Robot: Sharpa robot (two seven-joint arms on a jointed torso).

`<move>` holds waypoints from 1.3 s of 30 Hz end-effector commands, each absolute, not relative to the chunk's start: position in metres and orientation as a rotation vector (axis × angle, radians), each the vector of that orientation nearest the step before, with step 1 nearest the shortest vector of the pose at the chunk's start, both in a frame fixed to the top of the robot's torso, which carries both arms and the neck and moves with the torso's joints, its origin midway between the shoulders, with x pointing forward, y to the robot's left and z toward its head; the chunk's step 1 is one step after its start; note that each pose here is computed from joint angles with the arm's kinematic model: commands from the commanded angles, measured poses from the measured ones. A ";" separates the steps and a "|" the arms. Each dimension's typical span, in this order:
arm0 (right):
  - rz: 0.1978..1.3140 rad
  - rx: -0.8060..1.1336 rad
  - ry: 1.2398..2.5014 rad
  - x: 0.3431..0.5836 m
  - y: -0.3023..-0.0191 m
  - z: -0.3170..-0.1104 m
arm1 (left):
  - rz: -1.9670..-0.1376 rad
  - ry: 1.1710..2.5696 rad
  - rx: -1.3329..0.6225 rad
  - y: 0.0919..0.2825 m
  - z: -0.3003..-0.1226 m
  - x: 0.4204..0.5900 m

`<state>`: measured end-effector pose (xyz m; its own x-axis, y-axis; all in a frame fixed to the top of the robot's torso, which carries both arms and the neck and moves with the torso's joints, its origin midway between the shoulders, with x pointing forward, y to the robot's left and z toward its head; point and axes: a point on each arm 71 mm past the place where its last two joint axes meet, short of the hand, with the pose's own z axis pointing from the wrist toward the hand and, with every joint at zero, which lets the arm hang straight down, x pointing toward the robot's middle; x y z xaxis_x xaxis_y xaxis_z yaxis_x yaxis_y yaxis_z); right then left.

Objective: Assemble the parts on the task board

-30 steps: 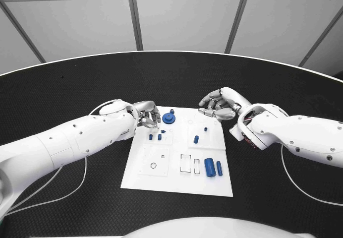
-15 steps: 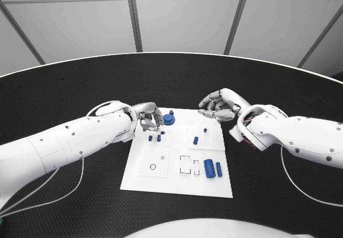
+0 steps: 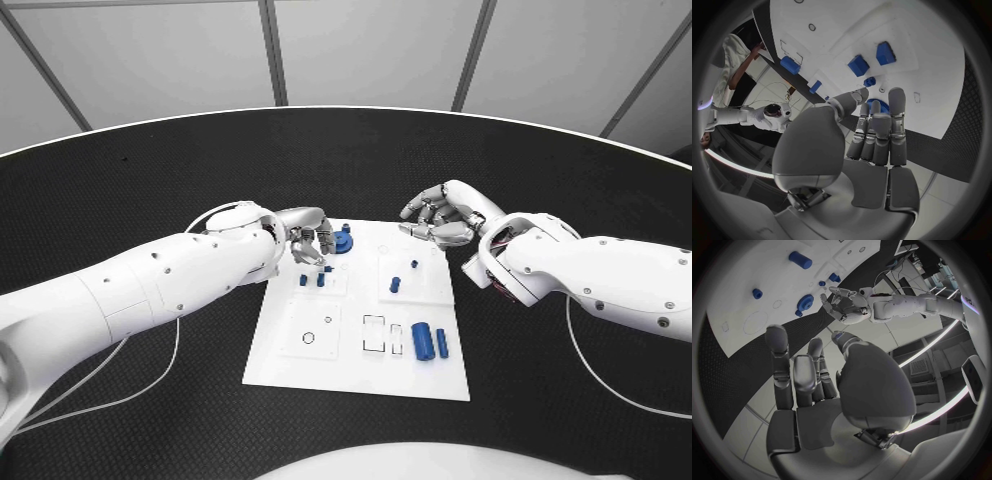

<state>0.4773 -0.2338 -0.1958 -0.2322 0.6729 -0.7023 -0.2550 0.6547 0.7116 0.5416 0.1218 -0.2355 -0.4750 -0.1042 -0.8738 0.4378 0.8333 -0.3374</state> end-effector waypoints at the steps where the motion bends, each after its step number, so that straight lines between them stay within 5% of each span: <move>1: 0.896 0.354 1.584 0.477 -0.234 -0.196 | -0.652 1.961 0.253 0.118 -0.235 0.543; 39: 0.897 0.355 1.587 0.477 -0.233 -0.196 | -0.561 2.067 0.320 0.106 -0.248 0.547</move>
<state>0.4768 -0.2331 -0.1957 -0.2353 0.6727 -0.7015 -0.2543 0.6540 0.7124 0.5469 0.1054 -0.2480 -0.5268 0.0022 -0.8500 0.4331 0.8611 -0.2662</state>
